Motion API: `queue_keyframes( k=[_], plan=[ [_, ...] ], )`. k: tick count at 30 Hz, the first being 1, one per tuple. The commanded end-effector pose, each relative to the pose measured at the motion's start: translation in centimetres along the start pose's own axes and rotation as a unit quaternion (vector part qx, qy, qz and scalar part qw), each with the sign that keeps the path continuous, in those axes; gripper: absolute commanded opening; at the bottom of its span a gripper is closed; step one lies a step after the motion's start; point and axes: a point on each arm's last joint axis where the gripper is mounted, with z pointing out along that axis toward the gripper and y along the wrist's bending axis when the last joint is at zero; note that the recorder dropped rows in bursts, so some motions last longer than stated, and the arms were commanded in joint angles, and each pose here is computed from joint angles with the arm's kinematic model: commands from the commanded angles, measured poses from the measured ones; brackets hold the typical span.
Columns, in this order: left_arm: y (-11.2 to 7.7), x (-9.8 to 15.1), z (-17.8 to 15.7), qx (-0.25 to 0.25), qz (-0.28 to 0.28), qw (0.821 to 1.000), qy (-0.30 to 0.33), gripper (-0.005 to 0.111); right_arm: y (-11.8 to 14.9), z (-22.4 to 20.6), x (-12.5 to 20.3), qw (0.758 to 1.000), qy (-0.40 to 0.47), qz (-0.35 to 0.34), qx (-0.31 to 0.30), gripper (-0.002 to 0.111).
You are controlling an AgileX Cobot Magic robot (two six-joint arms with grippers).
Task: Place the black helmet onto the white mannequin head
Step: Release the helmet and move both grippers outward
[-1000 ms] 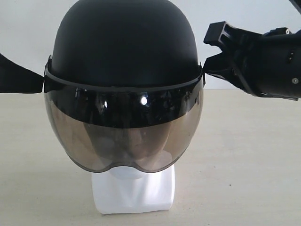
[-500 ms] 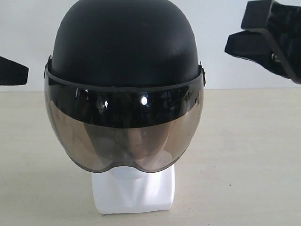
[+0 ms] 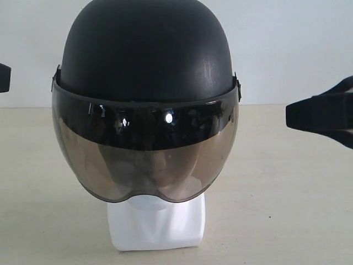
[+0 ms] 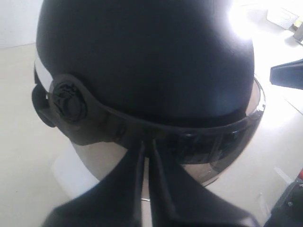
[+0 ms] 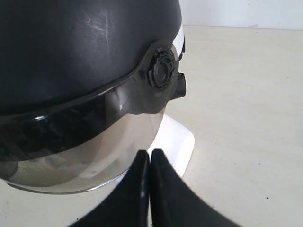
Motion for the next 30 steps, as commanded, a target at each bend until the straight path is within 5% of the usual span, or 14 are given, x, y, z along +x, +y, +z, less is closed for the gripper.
queue_keyframes(
  k=[1, 10, 17, 20, 26, 30],
  plan=[
    [-0.4, 0.0, -0.2, 0.012, -0.006, 1.000, -0.004, 0.004, -0.1, -0.1, 0.1, 1.000, 0.001, -0.008, 0.004, 0.000],
    [-0.4, 0.0, -0.2, 0.011, -0.005, 1.000, -0.006, 0.004, -0.1, -0.1, 0.1, 1.000, 0.001, -0.007, 0.004, 0.000],
    [-1.1, 0.9, -2.5, -0.054, 0.118, 0.992, -0.002, 0.004, -0.1, -0.1, 0.0, 1.000, 0.000, -0.006, 0.003, 0.000],
    [-1.5, 1.1, -4.7, -0.127, 0.170, 0.977, -0.026, 0.004, -0.1, -0.1, 0.0, 1.000, 0.000, -0.006, 0.003, 0.000],
    [-1.8, 2.4, -10.0, -0.300, 0.066, 0.943, -0.127, 0.004, -0.1, -0.1, 0.0, 1.000, 0.000, -0.006, 0.003, 0.000],
    [-2.5, 3.2, -11.2, -0.311, 0.067, 0.925, -0.208, 0.004, -0.1, -0.1, 0.0, 1.000, 0.000, -0.006, 0.003, 0.000]
  ],
)
